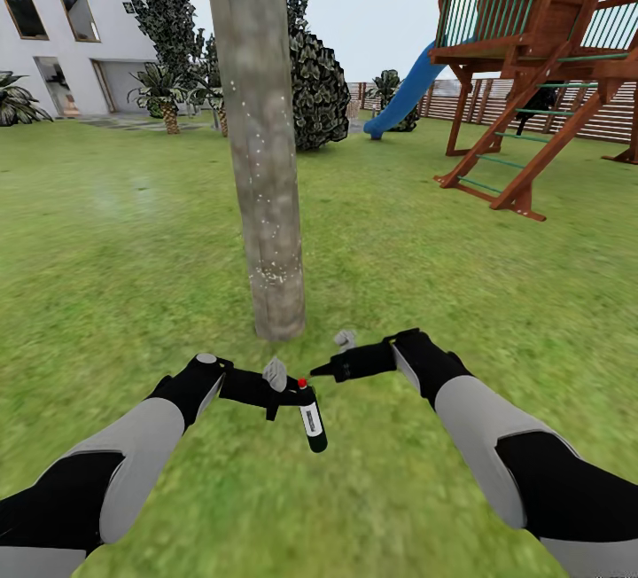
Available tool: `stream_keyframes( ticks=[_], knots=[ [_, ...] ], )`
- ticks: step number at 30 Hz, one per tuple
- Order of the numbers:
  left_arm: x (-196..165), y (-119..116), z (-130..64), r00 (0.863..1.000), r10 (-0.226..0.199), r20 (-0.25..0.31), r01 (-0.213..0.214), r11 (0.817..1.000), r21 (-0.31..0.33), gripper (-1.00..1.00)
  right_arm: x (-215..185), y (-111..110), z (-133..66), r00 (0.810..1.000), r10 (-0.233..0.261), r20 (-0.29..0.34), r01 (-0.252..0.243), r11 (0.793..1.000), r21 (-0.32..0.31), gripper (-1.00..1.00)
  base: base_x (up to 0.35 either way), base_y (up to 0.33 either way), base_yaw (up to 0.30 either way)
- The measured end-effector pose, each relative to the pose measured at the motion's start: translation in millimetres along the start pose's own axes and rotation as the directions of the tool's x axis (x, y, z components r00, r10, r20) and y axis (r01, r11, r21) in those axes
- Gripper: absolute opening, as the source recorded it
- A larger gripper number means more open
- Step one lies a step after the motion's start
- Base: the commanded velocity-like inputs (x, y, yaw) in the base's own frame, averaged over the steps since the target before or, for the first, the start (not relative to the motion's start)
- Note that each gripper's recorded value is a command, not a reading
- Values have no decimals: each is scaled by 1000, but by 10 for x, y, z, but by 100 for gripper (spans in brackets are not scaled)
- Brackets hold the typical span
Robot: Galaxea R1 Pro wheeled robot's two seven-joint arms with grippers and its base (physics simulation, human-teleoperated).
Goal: In the garden, pick up the pesticide atomizer on the floor and spray pesticide onto both trees until each tree trunk is fully covered.
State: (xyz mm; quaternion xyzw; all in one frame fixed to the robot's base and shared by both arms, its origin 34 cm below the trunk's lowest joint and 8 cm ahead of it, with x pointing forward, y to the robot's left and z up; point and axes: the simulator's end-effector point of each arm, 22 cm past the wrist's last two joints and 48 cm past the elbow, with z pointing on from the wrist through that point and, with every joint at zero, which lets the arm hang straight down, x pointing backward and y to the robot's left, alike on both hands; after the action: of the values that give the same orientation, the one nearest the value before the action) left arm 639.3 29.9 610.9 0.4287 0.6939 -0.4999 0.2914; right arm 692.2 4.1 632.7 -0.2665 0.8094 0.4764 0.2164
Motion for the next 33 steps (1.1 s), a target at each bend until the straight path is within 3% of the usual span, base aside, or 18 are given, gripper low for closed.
stream_keyframes(
  ticks=[8,11,12,13,17,19,21,23,24,25,26,27,28,29,30,31,32,33],
  knots=[
    [-3,0,-1,1000,0,0,0,1000,0,-100,-105,-390,-347,1000,-17,26,14,992,127,-100,0,0,0],
    [-3,0,-1,1000,1,2,-1,1000,0,-100,-97,-607,-611,999,-13,33,7,984,179,-100,0,0,0],
    [-8,2,-3,1000,0,3,0,1000,0,-100,-77,-780,-765,999,-8,37,-1,973,233,-100,0,0,0],
    [-9,3,-3,1000,1,3,-1,1000,-1,-100,-63,-914,-880,999,-3,41,-8,961,277,100,0,0,0],
    [2,14,-13,1000,-1,2,1,1000,-5,-100,-72,-1469,-1483,993,24,118,-75,888,454,100,0,0,0],
    [24,92,-54,1000,-5,-1,5,999,-37,-100,119,-2015,-2052,986,16,164,-117,766,632,100,0,0,0],
    [58,391,-204,1000,-19,11,21,986,-164,-100,818,-2593,-2509,986,38,163,-155,576,803,100,0,0,0],
    [213,703,-356,998,-59,10,59,951,-302,-100,1618,-2920,-2804,984,70,164,-179,402,898,100,0,0,0],
    [316,884,-453,996,-86,15,85,919,-385,-100,2007,-2986,-2883,983,83,166,-184,338,923,100,0,0,0],
    [414,1054,-560,993,-112,25,111,879,-464,-100,2321,-3005,-2930,982,91,164,-184,293,938,100,0,0,0],
    [569,1292,-752,987,-153,50,154,803,-576,-100,2773,-2984,-2951,981,118,154,-179,249,952,100,0,0,0],
    [742,1504,-998,976,-197,89,205,709,-675,-100,3341,-2900,-2921,977,170,129,-166,227,960,100,0,0,0],
    [1102,1737,-1463,928,-279,247,362,512,-779,-100,4107,-2708,-2874,965,247,91,-146,212,966,100,0,0,0],
    [1459,1777,-1933,923,-303,239,356,428,-830,-100,4789,-2459,-2795,943,328,48,-127,222,967,100,0,0,0],
    [1522,1770,-1976,915,-309,258,373,411,-832,-100,4785,-2456,-2783,944,328,48,-127,223,967,100,0,0,0],
    [1808,1786,-2312,908,-327,262,366,314,-876,-100,4966,-2329,-2579,936,351,33,-127,249,960,100,0,0,0],
    [1933,1826,-2771,905,-324,275,355,219,-909,-100,5703,-1949,-2524,898,440,-15,-113,264,958,100,0,0,0],
    [1951,1874,-2898,905,-308,293,348,142,-927,-100,6245,-1605,-2494,862,504,-55,-102,279,955,100,0,0,0]
  ],
)
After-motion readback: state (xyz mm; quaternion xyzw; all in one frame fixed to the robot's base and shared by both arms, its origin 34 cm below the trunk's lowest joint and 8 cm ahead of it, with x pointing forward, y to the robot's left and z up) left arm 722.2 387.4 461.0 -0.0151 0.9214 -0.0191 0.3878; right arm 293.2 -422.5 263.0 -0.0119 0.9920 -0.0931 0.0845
